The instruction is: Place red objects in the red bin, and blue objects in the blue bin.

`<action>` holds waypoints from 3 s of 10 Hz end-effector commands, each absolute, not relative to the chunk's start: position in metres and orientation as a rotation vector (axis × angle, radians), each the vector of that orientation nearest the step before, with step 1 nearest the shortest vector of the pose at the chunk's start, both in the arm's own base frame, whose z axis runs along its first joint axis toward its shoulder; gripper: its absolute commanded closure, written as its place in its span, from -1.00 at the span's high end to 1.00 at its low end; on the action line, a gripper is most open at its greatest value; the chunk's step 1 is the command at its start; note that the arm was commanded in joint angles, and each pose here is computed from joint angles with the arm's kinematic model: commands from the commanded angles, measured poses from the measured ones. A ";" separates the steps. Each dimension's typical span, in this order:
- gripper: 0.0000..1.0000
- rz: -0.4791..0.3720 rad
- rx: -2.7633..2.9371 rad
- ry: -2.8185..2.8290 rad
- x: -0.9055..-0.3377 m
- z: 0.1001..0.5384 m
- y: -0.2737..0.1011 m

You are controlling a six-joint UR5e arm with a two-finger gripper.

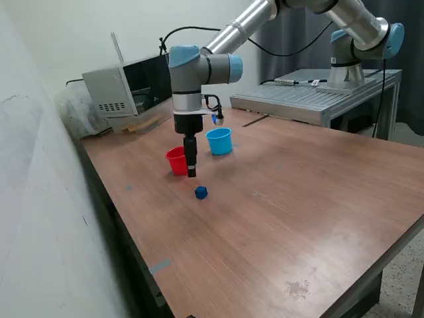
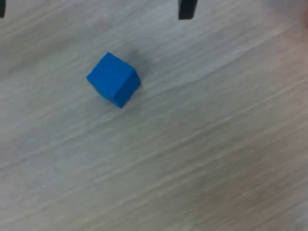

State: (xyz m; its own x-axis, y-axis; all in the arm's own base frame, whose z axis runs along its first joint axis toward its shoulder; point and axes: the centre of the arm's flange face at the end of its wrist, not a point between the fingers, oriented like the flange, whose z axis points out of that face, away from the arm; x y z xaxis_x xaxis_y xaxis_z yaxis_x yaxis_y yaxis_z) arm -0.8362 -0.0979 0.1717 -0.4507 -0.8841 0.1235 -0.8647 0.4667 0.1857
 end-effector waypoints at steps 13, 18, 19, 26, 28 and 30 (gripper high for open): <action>1.00 -0.208 2.627 -1.616 -0.826 0.139 -0.124; 1.00 -0.196 2.628 -1.593 -0.835 0.124 -0.126; 1.00 -0.198 2.628 -1.593 -0.836 0.122 -0.126; -1.00 -0.204 2.630 -1.604 -0.841 0.112 -0.123; -1.00 -0.212 2.630 -1.608 -0.842 0.113 -0.123; -1.00 -0.218 2.630 -1.610 -0.843 0.115 -0.121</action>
